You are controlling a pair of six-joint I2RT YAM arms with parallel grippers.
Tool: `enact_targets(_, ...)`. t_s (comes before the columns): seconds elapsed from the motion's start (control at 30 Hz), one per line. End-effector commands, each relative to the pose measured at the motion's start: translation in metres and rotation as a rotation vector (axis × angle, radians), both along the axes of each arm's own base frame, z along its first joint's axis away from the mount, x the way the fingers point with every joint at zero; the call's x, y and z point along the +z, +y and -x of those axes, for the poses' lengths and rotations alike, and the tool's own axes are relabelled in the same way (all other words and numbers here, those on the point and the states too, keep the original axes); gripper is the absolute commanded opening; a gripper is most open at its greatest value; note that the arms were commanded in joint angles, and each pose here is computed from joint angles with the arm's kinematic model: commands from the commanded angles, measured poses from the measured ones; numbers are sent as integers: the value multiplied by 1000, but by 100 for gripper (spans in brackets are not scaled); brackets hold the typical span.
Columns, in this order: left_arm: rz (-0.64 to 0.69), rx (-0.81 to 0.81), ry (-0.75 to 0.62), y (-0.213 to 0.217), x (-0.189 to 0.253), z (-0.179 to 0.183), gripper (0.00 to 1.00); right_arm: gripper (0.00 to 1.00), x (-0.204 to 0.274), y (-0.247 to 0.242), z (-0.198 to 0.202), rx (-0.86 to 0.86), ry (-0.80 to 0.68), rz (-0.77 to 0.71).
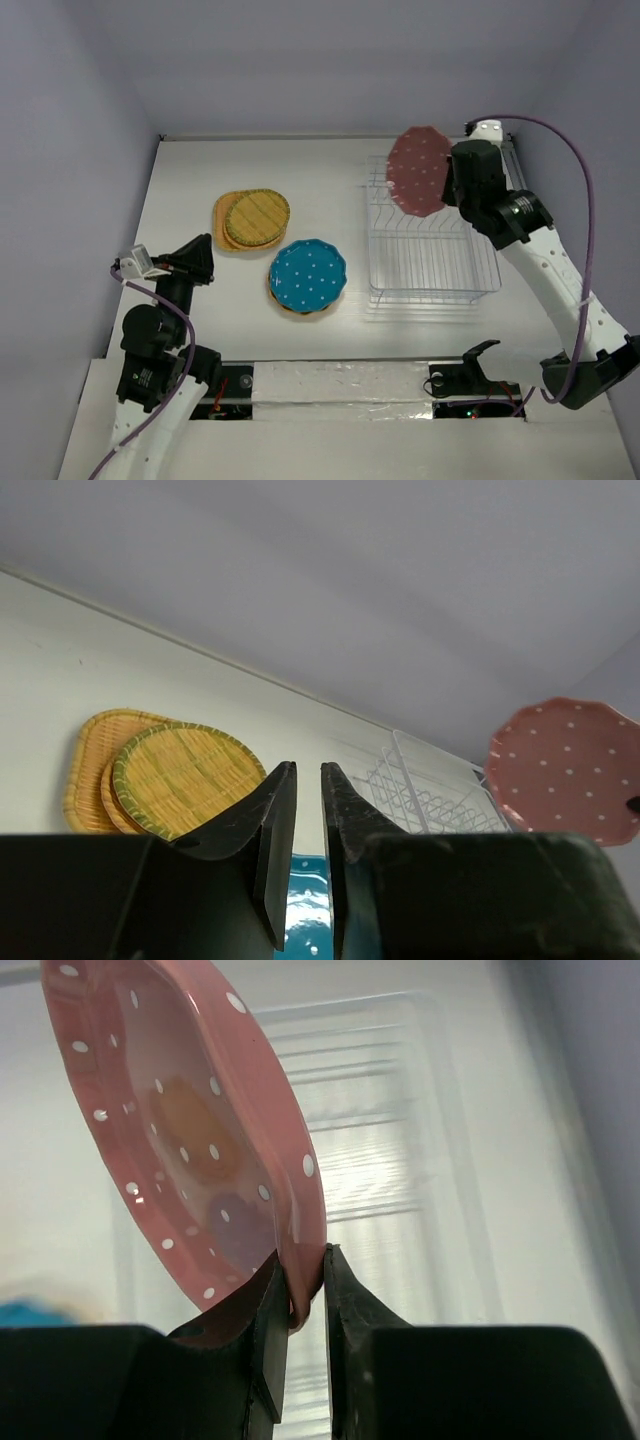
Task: Unload the plates from the dish rack
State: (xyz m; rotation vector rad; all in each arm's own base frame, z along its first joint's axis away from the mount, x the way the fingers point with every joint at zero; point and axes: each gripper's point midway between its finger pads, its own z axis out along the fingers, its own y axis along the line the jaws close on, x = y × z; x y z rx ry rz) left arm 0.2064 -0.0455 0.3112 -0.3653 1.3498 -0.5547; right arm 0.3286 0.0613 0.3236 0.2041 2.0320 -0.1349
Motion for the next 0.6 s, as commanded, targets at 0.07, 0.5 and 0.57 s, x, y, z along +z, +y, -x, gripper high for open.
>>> enact_targets(0.07, 1, -11, -32, -2, 16, 0, 14, 0, 15, 154, 2, 515, -99, -418)
enact_targets(0.5, -5, -12, -7, -4, 11, -4, 14, 0, -111, 288, 31, 820, 216, -469)
enact_targets(0.57, -5, -12, -3, -4, 10, -5, 14, 0, -117, 288, 31, 818, 221, -469)
